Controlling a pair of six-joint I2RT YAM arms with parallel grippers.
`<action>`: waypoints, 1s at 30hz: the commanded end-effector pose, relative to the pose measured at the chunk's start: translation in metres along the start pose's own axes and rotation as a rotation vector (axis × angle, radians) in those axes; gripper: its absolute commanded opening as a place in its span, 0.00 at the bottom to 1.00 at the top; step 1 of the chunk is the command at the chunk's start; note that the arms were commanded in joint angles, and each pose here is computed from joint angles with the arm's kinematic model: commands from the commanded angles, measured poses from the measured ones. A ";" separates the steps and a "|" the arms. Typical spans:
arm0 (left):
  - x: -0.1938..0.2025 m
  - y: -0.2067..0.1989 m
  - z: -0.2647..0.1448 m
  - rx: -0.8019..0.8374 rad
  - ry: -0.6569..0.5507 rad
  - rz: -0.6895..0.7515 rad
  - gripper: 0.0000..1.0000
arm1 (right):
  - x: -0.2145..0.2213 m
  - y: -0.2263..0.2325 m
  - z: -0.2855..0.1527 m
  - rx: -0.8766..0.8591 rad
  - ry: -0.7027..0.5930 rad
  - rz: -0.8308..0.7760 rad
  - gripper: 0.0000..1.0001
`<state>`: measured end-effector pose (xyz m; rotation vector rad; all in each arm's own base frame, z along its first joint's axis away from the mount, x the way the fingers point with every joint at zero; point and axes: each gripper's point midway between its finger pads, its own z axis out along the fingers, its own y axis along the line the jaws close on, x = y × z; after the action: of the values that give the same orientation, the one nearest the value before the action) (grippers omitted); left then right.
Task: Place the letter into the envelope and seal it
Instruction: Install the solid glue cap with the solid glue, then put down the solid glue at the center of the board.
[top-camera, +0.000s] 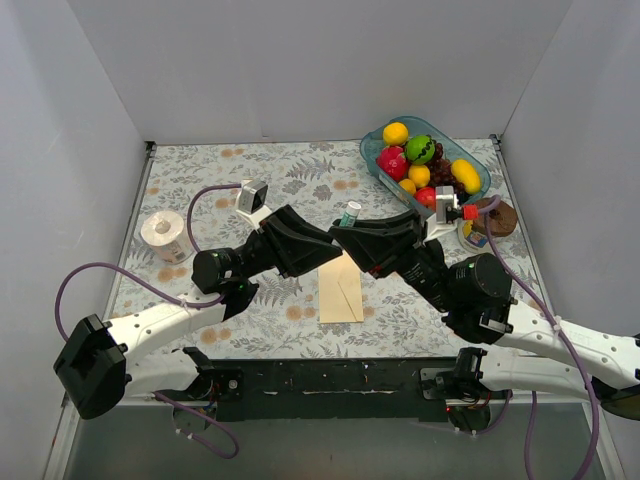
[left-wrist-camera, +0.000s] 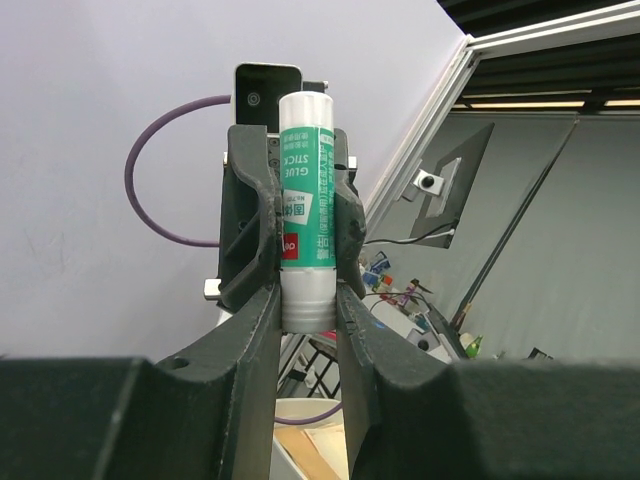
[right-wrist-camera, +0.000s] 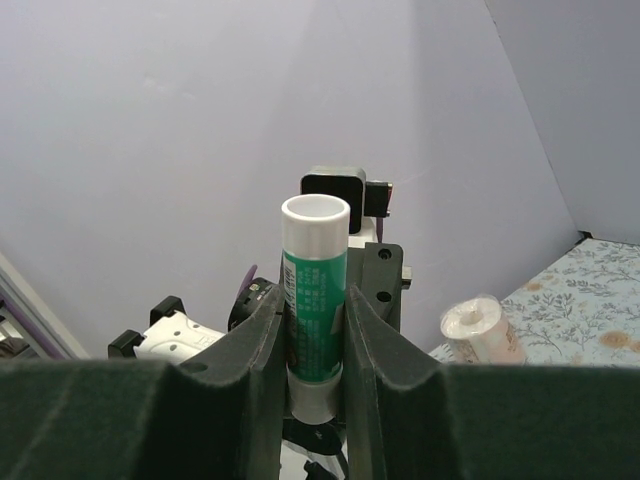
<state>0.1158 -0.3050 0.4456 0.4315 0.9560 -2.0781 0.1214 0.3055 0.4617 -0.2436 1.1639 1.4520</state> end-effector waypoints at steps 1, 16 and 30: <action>-0.056 -0.069 0.011 0.224 -0.219 0.168 0.00 | 0.070 -0.020 -0.022 0.042 0.241 -0.029 0.01; -0.039 -0.056 -0.001 0.092 -0.142 0.127 0.98 | 0.018 0.004 0.005 -0.005 0.083 -0.043 0.01; -0.074 0.025 -0.073 -0.668 -0.242 0.332 0.98 | 0.005 -0.152 -0.047 0.825 0.319 -0.442 0.01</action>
<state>0.1299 -0.2384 0.4628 0.1634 1.0148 -1.6994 0.1772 0.2921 0.4104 -0.2060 1.5310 0.9679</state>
